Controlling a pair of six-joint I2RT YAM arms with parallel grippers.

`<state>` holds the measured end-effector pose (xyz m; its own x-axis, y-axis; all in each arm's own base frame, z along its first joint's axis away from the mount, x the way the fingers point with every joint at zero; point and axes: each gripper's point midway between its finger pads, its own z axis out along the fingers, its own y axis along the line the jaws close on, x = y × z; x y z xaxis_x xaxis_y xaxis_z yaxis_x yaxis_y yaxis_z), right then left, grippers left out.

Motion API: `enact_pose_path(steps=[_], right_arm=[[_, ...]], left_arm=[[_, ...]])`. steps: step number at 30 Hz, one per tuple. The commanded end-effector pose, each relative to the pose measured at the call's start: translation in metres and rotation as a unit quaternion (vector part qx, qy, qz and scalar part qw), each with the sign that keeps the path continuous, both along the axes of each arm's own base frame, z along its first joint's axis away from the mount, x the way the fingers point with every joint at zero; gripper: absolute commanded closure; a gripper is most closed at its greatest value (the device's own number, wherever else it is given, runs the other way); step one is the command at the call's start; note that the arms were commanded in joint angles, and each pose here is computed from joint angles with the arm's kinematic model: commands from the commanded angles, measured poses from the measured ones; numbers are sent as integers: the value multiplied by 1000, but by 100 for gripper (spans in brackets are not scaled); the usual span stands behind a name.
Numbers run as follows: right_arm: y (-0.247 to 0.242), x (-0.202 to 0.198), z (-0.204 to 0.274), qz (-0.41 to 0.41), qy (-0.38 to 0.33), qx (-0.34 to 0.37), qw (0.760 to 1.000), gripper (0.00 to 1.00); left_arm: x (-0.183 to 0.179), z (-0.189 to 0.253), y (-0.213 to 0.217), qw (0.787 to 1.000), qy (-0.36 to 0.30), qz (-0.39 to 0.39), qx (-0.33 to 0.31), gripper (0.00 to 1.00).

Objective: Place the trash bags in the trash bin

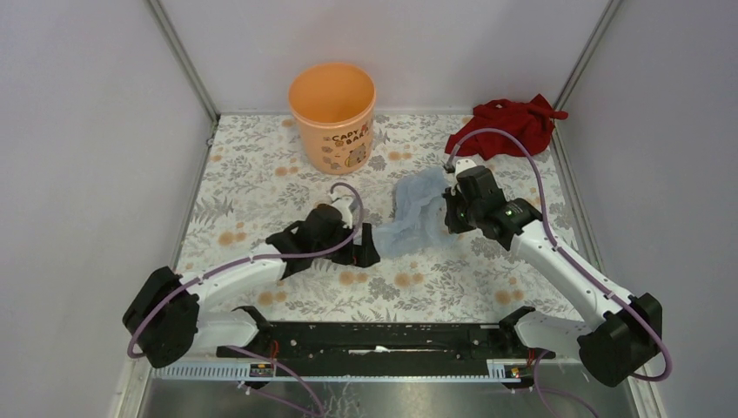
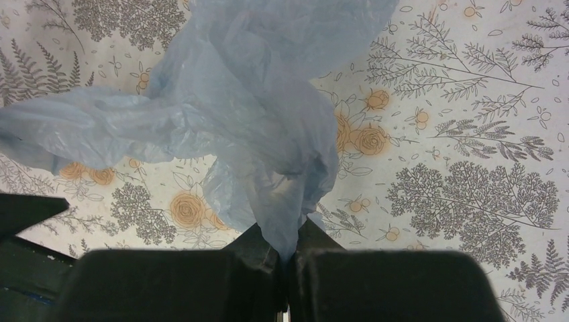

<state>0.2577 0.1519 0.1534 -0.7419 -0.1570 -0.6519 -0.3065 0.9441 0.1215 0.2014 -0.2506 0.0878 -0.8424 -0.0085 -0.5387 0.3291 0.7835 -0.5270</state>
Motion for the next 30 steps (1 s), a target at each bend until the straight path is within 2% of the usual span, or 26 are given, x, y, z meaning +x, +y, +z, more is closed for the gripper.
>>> enact_pose_path(steps=[1, 5, 7, 10, 11, 13, 14, 15, 16, 18, 20, 21, 23, 25, 26, 27, 28, 29, 30], right_arm=[[0, -1, 4, 13, 0, -9, 1000, 100], [0, -3, 0, 11, 5, -7, 1000, 100], [-3, -6, -6, 1, 14, -8, 1000, 99], [-10, -4, -23, -55, 18, -2, 998, 100], [-8, -3, -33, -67, 21, 6, 998, 100], [-3, 5, -48, -76, 38, 5, 996, 100], [-7, 17, -50, -92, 44, -15, 995, 100], [-11, 43, -32, -114, 32, -29, 993, 100], [-18, 67, -23, -135, 37, -47, 989, 100], [-38, 110, 19, -176, 54, -57, 981, 100], [-47, 141, 102, -195, -5, -43, 980, 100], [-47, 144, 154, -187, -61, -23, 980, 100], [-36, 126, 256, -135, -193, 47, 971, 100], [-16, 87, 325, -52, -329, 108, 937, 100], [-12, 63, 343, -14, -384, 135, 913, 100], [-8, 47, 344, 17, -422, 153, 893, 100], [-16, 44, 333, 3, -448, 152, 881, 100], [-29, 53, 300, -44, -444, 142, 884, 100], [-38, 65, 253, -85, -414, 123, 898, 100]], left_arm=[[13, 8, -17, 996, -69, -24, 47, 1], [15, -13, -17, 997, -39, -13, 73, 4], [16, -21, -14, 996, -24, 3, 85, 24], [31, -20, -7, 993, -31, 47, 101, 69], [40, -15, -8, 993, -34, 60, 94, 80], [73, 5, -18, 994, -41, 79, 61, 88], [96, 19, -23, 994, -42, 91, 48, 93], [118, 38, -34, 994, -41, 92, 31, 98], [141, 60, -45, 995, -43, 93, 16, 100], [187, 161, -79, 989, -104, 90, -44, 100], [194, 253, -100, 975, -184, 74, -97, 100], [185, 303, -105, 960, -247, 64, -113, 100], [143, 381, -112, 913, -389, 36, -119, 100], [87, 428, -100, 854, -498, 7, -151, 100], [76, 429, -88, 838, -518, 19, -172, 100], [79, 415, -75, 837, -513, 52, -182, 100], [94, 383, -61, 852, -488, 94, -165, 100], [116, 338, -49, 877, -442, 134, -129, 100], [139, 273, -37, 911, -367, 171, -79, 100]])
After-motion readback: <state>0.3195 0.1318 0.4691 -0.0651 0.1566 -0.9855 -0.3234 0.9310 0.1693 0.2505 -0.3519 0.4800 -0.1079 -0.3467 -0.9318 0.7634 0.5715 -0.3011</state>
